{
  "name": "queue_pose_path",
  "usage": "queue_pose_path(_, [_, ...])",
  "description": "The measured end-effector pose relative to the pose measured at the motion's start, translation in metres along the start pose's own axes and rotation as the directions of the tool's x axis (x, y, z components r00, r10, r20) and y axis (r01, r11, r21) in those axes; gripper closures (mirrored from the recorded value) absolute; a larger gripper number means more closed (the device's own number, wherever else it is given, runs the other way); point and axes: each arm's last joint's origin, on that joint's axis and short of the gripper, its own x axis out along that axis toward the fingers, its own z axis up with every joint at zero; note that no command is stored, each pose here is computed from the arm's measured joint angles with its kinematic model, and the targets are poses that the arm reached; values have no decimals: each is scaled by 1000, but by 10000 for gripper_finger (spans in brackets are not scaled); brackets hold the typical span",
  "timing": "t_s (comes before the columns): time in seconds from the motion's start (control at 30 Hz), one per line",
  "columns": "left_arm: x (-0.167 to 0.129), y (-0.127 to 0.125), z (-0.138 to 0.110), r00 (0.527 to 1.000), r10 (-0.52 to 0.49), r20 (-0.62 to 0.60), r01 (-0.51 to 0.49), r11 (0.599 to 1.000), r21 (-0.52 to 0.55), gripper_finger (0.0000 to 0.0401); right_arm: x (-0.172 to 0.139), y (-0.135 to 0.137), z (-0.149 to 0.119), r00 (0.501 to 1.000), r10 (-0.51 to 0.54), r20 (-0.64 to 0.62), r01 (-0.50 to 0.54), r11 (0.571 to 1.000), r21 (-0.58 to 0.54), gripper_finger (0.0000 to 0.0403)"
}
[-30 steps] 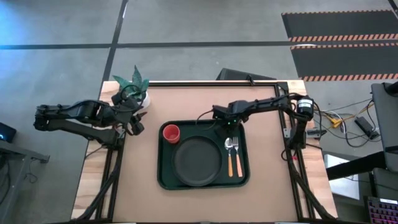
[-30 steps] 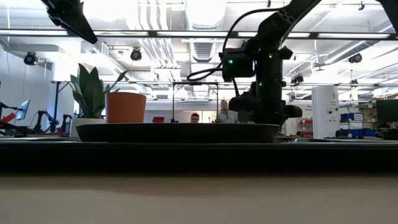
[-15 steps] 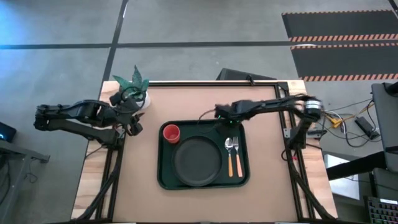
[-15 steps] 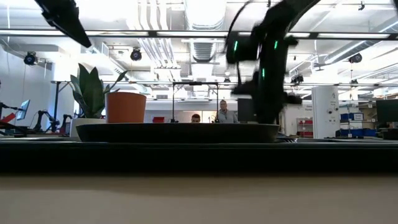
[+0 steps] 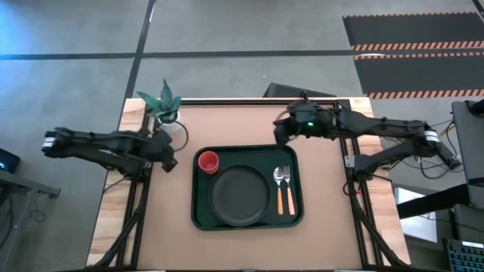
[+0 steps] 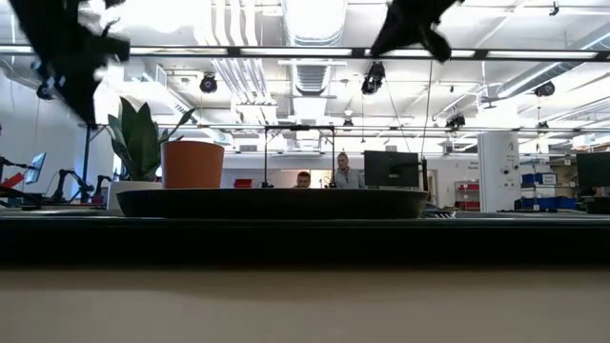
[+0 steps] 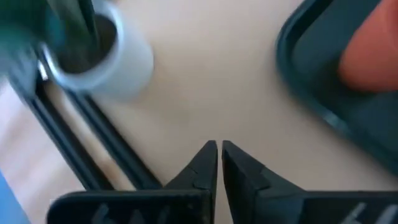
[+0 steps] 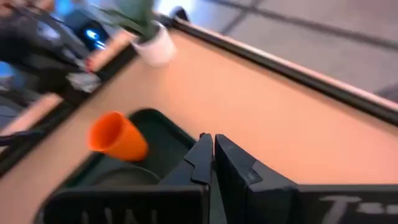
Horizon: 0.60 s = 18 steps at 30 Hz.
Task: Pick and place plate/cup/fork/spoon on tray
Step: Adjust the black serving tray
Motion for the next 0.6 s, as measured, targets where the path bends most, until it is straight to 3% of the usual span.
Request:
queue_pose_path(0.13, [31,-7,-21,992,2,-125,-13,997,-82,400,-25,6,4,995,68,74,-65,997,-39,394])
queue_pose_path(0.23, [54,-16,-32,985,-70,-156,49,990,-131,401,-29,9,1,994,74,78,-70,996,-52,394])
queue_pose_path(0.4, [84,-33,-40,975,-196,-103,174,966,-191,401,-22,12,-5,997,66,44,-61,993,-96,394])
queue_pose_path(0.6, [104,-41,-49,971,-201,-130,171,962,-211,401,-2,16,-11,999,32,-2,-32,991,-129,394])
